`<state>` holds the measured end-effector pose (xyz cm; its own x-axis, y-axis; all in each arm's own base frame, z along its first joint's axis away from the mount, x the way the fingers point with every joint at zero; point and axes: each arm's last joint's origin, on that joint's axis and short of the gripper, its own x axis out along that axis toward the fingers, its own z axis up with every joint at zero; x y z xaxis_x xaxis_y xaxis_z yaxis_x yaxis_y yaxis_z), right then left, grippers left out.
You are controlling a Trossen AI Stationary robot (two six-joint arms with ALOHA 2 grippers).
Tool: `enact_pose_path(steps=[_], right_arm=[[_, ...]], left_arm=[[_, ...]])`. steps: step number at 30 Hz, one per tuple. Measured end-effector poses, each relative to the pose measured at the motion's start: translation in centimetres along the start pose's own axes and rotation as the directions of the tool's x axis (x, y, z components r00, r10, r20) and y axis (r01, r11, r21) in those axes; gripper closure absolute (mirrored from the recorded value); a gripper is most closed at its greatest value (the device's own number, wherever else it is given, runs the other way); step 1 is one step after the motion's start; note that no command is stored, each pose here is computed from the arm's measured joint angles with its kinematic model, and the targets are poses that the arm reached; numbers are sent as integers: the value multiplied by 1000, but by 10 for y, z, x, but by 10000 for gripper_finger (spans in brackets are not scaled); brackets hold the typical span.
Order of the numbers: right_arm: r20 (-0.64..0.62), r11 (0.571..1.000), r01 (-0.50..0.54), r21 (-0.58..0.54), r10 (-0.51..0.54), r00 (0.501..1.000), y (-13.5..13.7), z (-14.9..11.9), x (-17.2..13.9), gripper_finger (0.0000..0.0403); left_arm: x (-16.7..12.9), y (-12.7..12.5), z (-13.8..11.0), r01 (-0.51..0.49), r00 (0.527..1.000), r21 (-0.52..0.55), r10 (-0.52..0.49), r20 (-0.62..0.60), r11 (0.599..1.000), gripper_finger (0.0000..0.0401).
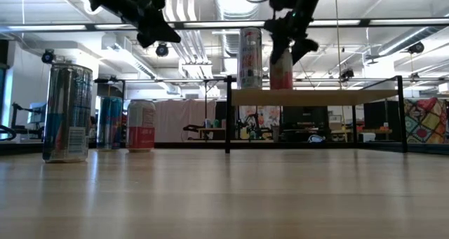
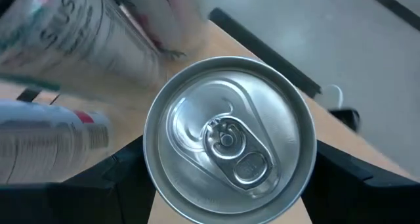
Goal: Place canned beverage on shelf
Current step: Put the middle pink-white soda can on the shelf
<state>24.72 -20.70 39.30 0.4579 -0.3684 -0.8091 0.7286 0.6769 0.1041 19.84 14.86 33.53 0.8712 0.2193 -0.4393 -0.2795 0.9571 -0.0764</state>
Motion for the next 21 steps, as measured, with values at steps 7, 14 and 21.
enact_pose_path(steps=[7,14,21], right_arm=[[-46,989,-89,-120,84,995,-15,26,18,122],[-55,960,-89,-266,77,996,-21,35,24,122],[-65,933,-156,-324,142,988,-22,36,28,104]], left_arm=[[-3,0,1,-32,999,-44,32,2,999,400],[-3,1,2,-71,997,-85,71,4,994,400],[-3,1,2,-72,997,-102,73,6,992,400]])
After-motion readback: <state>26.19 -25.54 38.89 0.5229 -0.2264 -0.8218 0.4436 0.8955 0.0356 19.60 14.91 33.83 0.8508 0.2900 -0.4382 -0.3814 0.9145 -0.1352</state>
